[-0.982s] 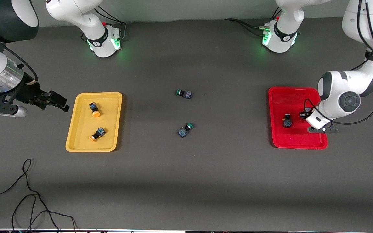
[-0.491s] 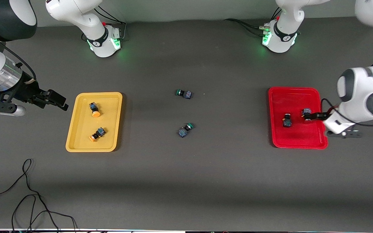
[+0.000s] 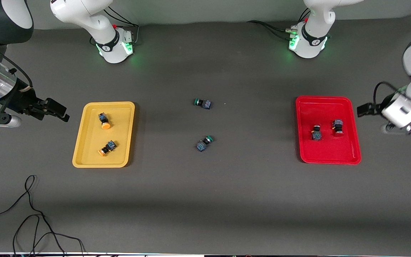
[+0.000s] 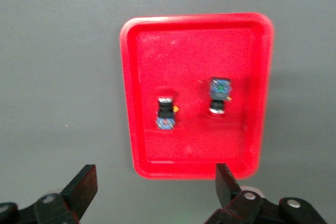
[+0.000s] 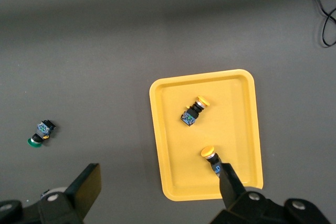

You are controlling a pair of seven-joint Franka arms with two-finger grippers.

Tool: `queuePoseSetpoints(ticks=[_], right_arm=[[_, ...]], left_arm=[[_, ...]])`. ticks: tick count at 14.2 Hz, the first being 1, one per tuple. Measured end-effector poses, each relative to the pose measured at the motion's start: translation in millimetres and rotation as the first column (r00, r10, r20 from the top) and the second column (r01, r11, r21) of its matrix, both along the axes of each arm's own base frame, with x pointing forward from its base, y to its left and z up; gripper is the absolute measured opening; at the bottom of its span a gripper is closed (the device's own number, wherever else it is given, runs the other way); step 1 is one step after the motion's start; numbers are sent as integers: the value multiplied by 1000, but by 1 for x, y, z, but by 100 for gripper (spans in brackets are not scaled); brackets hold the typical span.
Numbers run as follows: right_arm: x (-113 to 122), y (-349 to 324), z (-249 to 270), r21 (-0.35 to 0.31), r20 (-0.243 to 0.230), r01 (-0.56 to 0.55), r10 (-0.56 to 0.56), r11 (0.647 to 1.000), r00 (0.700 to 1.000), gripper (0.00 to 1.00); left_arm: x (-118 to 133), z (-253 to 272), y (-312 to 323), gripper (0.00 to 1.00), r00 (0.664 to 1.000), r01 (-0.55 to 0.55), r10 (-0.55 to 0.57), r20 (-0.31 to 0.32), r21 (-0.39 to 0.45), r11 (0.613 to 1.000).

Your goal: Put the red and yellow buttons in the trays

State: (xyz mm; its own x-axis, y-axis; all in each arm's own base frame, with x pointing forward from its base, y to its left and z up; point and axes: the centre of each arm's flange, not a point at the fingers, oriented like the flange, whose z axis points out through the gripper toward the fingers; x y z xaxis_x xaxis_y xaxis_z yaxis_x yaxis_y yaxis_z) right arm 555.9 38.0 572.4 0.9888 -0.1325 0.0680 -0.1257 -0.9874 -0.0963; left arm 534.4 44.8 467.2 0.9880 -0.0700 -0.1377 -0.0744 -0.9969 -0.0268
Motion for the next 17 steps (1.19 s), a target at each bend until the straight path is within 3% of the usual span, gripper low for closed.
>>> queuePoseSetpoints(ticks=[4, 8, 17], right_arm=[[-4, -4, -2, -42, -32, -72, 71, 997, 997, 100], [-9, -5, 2, -60, -67, -82, 78, 995, 995, 100], [-9, -12, 23, -59, -35, -70, 68, 996, 997, 100]], left_arm=[[-7, 68, -38, 100, 998, 47, -45, 42, -47, 998], [9, 103, -72, 100, 997, 66, -64, 38, -56, 996], [20, 111, -79, 100, 999, 21, -19, 34, -51, 998]])
